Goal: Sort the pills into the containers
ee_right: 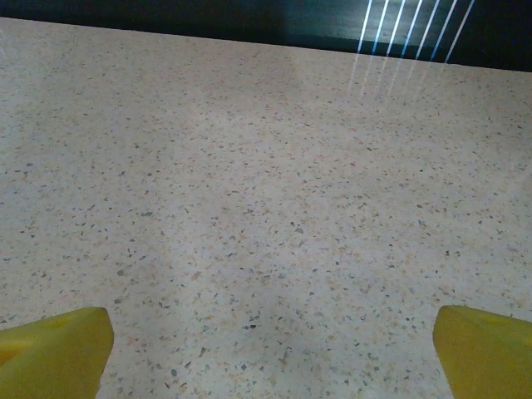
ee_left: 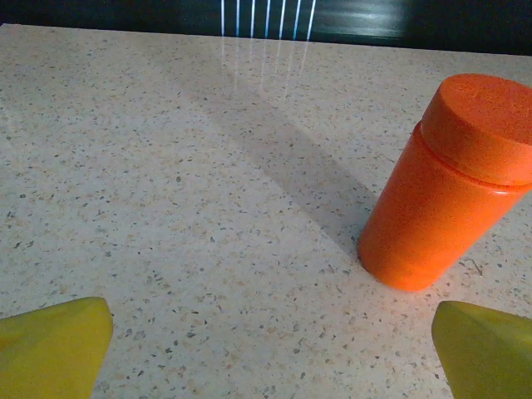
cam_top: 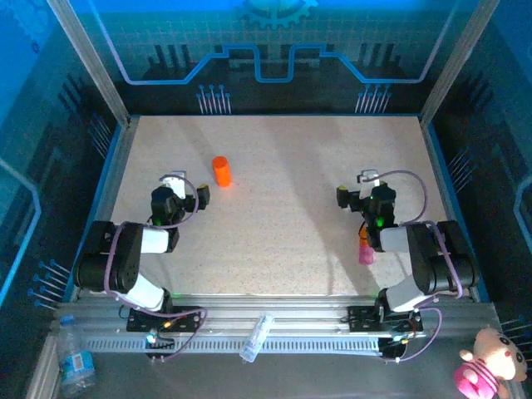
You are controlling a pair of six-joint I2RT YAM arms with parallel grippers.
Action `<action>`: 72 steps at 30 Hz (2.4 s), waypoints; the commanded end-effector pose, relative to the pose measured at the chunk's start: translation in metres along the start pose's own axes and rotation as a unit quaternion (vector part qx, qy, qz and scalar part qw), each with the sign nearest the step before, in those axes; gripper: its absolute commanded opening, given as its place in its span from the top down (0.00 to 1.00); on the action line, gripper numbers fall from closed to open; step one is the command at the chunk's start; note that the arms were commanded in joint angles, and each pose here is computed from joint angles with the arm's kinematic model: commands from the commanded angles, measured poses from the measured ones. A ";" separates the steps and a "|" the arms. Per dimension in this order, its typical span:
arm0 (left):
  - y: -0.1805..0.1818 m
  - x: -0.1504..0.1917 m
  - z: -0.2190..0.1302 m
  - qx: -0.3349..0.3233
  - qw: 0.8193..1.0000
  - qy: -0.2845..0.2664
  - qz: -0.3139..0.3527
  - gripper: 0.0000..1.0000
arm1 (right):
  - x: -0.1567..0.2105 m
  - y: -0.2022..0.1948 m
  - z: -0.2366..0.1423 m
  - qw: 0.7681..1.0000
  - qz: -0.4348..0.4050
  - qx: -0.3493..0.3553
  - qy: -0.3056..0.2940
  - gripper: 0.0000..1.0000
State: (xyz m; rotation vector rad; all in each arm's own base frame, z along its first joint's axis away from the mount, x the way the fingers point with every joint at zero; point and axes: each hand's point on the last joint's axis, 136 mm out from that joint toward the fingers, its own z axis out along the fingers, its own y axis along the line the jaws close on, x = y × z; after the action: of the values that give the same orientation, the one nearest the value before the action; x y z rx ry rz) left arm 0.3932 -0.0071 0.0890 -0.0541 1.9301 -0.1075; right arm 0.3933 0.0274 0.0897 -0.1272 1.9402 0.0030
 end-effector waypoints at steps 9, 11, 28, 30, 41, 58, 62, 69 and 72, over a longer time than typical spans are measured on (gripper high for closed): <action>0.001 -0.007 0.003 0.003 1.000 -0.008 -0.002 0.01 | -0.009 0.004 0.003 1.000 -0.009 -0.015 -0.011 0.00; 0.000 -0.008 0.004 -0.008 1.000 -0.009 0.008 0.01 | -0.009 0.003 0.003 1.000 -0.009 -0.015 -0.010 0.00; -0.002 -0.009 0.000 -0.008 1.000 -0.020 0.015 0.01 | -0.017 -0.018 -0.009 0.999 0.017 0.044 -0.026 0.00; -0.001 -0.012 -0.002 -0.014 1.000 -0.024 0.012 0.01 | -0.020 -0.021 -0.012 0.998 0.018 0.052 -0.027 0.00; 0.023 -0.054 -0.026 -0.098 0.995 -0.016 -0.027 0.01 | -0.066 -0.035 -0.049 0.974 0.220 0.053 0.005 0.00; -0.050 -0.119 -0.118 0.001 0.980 0.066 -0.189 0.01 | 0.059 -0.014 -0.127 0.886 0.319 0.108 0.320 0.05; -0.077 -0.114 -0.124 0.035 0.981 0.080 -0.172 0.01 | 0.088 -0.005 -0.126 0.870 0.330 0.101 0.352 0.04; -0.096 -0.090 -0.125 0.057 0.978 0.109 -0.166 0.01 | 0.111 0.019 -0.117 0.857 0.322 0.080 0.395 0.04; -0.098 -0.084 -0.124 0.058 0.978 0.115 -0.166 0.01 | 0.111 0.032 -0.113 0.859 0.313 0.066 0.399 0.06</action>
State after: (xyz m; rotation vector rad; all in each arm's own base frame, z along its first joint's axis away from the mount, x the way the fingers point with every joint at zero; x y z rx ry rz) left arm 0.3114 -0.0843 0.2293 -0.2921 2.0994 -0.4333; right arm 0.2428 0.0302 0.0271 0.7134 2.7184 0.2487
